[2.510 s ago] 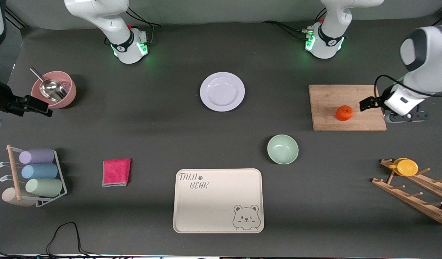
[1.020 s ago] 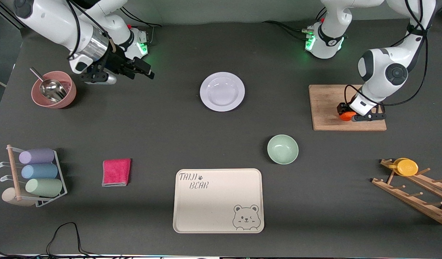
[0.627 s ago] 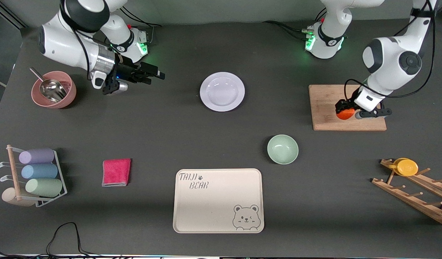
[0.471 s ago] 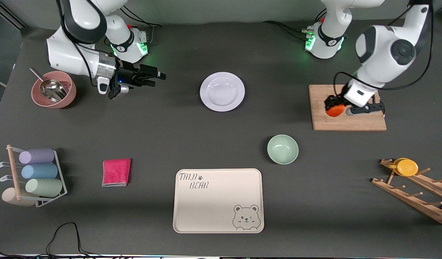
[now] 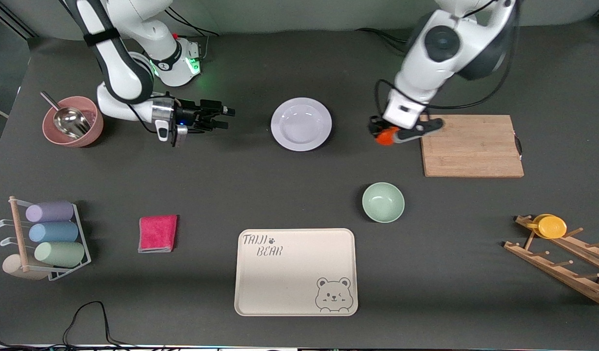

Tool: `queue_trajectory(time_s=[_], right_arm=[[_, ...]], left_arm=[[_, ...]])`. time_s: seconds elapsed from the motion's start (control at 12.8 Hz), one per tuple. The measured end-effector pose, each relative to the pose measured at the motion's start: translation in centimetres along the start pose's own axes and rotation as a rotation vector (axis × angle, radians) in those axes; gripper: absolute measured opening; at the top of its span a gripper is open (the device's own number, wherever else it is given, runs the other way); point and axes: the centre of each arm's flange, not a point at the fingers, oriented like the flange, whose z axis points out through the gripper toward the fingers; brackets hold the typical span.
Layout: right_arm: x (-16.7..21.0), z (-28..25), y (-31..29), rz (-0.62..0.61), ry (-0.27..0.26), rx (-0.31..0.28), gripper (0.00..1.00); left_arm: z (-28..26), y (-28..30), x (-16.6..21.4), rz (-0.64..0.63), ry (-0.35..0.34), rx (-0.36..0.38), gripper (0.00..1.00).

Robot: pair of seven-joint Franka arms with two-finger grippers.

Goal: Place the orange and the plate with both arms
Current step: 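Carry the orange with the left gripper over the white plate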

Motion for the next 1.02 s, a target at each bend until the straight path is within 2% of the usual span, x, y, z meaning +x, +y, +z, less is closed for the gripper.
queue_trajectory(time_s=[0.24,0.47,0.55,0.71,0.78,0.86,1.02], right_arm=[[-1.1,2.4,4.5,-0.012,0.007,0.049,1.00],[-1.4,2.9,6.9,0.021,0.004,0.041,0.99],[-1.4,2.8,7.2,0.022,0.007,0.037,0.93],[-1.5,2.6,8.2,0.013,0.011,0.029,0.67],[-1.6,2.5,8.8,0.011,0.016,0.023,0.57],[-1.7,2.4,9.4,0.008,0.024,0.019,0.57],[-2.0,2.6,10.4,-0.001,0.023,0.010,0.48]], left_arm=[[1.2,5.9,-3.7,0.051,-0.041,-0.013,0.69],[4.4,10.3,-9.8,0.106,-0.028,0.042,0.69],[5.7,11.9,-11.4,0.115,-0.024,0.045,0.69],[8.9,14.5,-13.2,0.139,-0.049,0.040,0.69],[11.0,15.3,-14.0,0.155,-0.064,0.041,0.69],[13.3,15.7,-15.1,0.168,-0.069,0.055,0.69],[17.1,16.0,-16.6,0.172,-0.048,0.075,0.69]])
